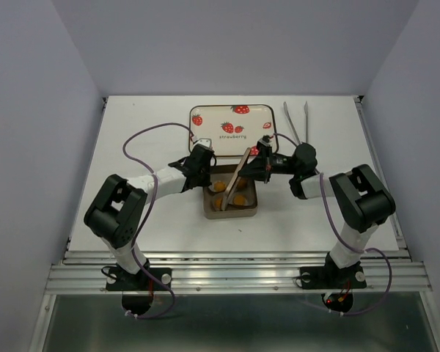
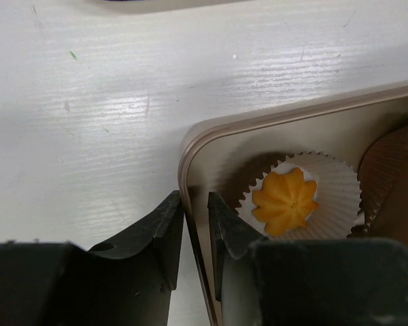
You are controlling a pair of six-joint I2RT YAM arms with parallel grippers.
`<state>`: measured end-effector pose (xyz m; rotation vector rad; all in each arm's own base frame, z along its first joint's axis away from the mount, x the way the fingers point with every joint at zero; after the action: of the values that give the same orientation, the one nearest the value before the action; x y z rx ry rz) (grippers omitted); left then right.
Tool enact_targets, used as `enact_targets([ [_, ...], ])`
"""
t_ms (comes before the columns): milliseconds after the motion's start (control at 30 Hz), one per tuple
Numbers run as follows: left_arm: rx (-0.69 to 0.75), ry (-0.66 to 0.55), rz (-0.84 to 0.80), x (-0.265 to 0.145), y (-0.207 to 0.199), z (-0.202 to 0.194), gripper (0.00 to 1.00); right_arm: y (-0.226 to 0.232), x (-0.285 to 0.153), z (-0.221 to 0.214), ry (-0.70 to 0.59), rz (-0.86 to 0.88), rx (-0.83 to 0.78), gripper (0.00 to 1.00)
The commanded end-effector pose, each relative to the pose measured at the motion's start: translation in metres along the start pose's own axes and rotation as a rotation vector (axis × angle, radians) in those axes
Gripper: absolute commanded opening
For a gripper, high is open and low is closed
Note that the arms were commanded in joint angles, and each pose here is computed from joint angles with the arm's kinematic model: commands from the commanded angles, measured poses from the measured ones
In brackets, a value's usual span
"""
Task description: Pack the cookies
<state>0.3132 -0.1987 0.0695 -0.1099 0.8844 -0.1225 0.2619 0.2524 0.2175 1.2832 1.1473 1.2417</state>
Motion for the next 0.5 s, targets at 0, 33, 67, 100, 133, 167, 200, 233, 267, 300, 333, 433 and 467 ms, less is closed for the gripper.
enact_targets([
  [0, 0.004, -0.050, -0.010, -0.001, -0.004, 0.021, 0.33, 0.039, -0.012, -0.027, 0.054, 0.201, -0.450, 0.01],
  [33, 0.001, -0.049, -0.006, 0.000, -0.002, 0.022, 0.33, 0.040, -0.014, -0.025, 0.045, 0.200, -0.455, 0.01],
  [67, -0.003, -0.048, -0.003, 0.001, 0.000, 0.022, 0.31, 0.041, -0.014, -0.025, 0.047, 0.201, -0.460, 0.02],
  [100, -0.005, -0.048, 0.005, 0.001, 0.001, 0.022, 0.31, 0.042, -0.015, -0.026, 0.050, 0.201, -0.464, 0.04],
  [133, -0.009, -0.049, 0.009, 0.001, 0.002, 0.022, 0.31, 0.043, -0.015, -0.027, 0.053, 0.202, -0.473, 0.06],
  [167, -0.020, -0.048, 0.013, 0.001, 0.004, 0.022, 0.31, 0.047, -0.015, -0.029, 0.057, 0.205, -0.482, 0.07],
  [200, -0.024, -0.048, 0.011, 0.001, 0.005, 0.023, 0.31, 0.047, -0.018, -0.029, 0.058, 0.200, -0.488, 0.08],
  [233, -0.031, -0.048, 0.008, 0.001, 0.005, 0.023, 0.31, 0.046, -0.020, -0.032, 0.062, 0.195, -0.475, 0.11],
  [267, -0.035, -0.051, 0.008, 0.000, 0.005, 0.024, 0.31, 0.044, -0.021, -0.036, 0.064, 0.190, -0.467, 0.12],
  [300, -0.035, -0.051, 0.007, 0.000, 0.005, 0.024, 0.31, 0.044, -0.026, -0.039, 0.067, 0.180, -0.473, 0.14],
  [333, -0.037, -0.054, 0.008, -0.001, 0.005, 0.026, 0.31, 0.042, -0.032, -0.039, 0.056, 0.168, -0.470, 0.19],
  [433, -0.045, -0.060, 0.003, -0.004, 0.004, 0.028, 0.31, 0.034, -0.046, -0.047, 0.036, 0.137, -0.443, 0.29],
  [467, -0.050, -0.062, 0.000, -0.004, 0.003, 0.028, 0.31, 0.032, -0.050, -0.047, 0.026, 0.130, -0.438, 0.34],
])
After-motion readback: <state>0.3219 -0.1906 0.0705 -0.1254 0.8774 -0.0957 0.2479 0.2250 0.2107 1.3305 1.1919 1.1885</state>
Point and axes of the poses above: each gripper's point midway between its finger pads, its own x axis out along the fingers, its own y axis along the line the jaws close on, z = x × y, the point moved 4 cm from there along -x, back along the fingers, and after that the axes turned 5 degrees about -x, right-handed, at the moved point
